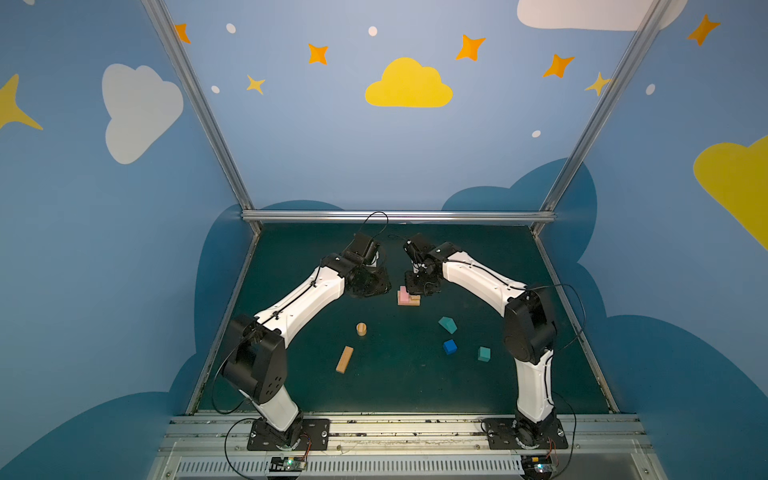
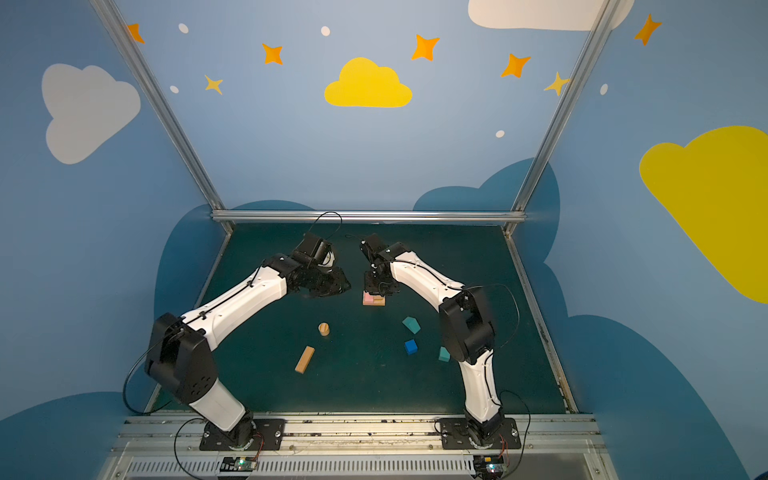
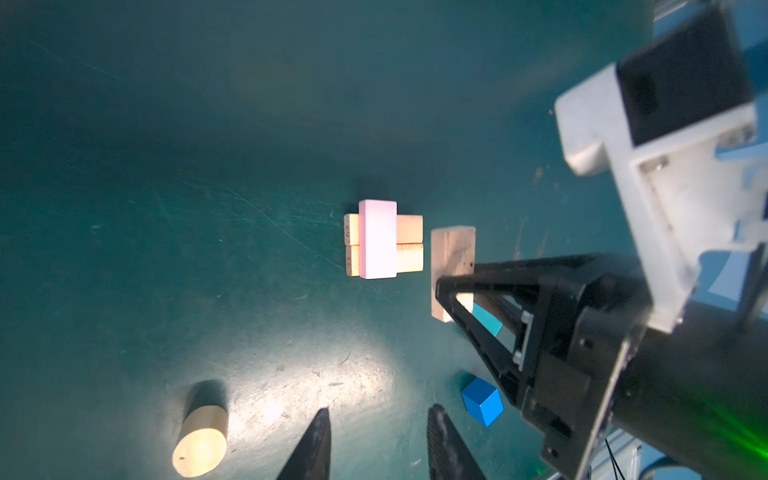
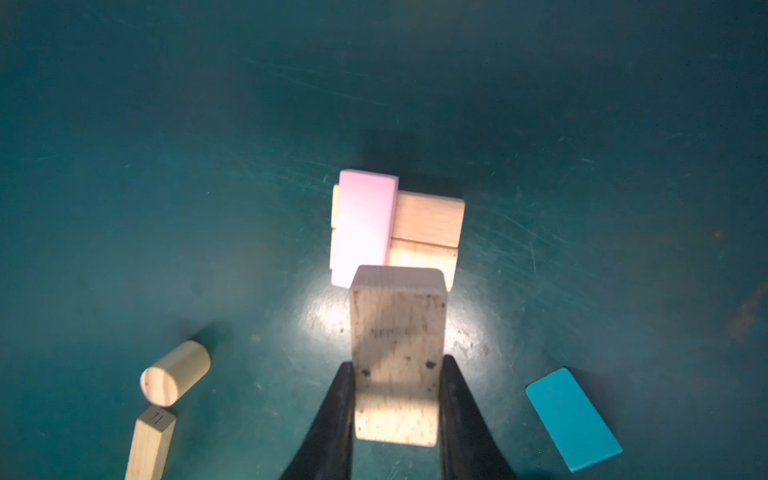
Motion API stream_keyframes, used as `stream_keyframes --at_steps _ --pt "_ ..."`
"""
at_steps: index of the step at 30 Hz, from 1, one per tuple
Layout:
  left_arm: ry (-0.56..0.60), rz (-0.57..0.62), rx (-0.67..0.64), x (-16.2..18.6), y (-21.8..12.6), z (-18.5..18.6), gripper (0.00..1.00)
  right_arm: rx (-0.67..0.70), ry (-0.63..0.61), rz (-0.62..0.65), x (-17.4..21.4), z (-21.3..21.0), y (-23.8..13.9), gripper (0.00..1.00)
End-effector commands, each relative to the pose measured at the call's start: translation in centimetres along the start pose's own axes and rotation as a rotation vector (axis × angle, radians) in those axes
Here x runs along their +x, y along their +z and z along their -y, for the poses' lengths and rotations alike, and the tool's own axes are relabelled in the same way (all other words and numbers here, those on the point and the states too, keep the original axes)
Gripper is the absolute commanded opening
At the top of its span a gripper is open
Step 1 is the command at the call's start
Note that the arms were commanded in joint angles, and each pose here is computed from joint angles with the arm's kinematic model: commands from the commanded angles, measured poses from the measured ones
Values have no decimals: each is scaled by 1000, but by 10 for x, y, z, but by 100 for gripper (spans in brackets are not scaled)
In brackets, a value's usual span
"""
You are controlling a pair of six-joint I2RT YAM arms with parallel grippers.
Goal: Build the wood block tower
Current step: 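Lift the small wood block with the right gripper and carry it to the tower, then lower the small wood block upright beside the pink bar with the right gripper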
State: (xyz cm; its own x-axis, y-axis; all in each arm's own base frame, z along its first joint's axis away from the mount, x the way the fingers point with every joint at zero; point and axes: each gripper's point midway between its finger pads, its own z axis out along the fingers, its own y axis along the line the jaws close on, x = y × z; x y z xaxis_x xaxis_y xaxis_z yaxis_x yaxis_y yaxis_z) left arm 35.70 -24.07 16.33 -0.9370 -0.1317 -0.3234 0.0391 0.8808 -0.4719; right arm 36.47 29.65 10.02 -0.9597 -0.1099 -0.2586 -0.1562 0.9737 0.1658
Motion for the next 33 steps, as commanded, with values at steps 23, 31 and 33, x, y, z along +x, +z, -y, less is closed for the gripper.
stream_keyframes --at_steps 23,31,33 --pt "4 -99 -49 2 20 -9 38 23 54 -56 -18 12 42 25" --pt "3 -105 -49 3 20 -9 38 25 65 -66 -17 14 48 25" --pt "2 -105 -49 3 20 -9 38 25 65 -65 -18 14 48 26"
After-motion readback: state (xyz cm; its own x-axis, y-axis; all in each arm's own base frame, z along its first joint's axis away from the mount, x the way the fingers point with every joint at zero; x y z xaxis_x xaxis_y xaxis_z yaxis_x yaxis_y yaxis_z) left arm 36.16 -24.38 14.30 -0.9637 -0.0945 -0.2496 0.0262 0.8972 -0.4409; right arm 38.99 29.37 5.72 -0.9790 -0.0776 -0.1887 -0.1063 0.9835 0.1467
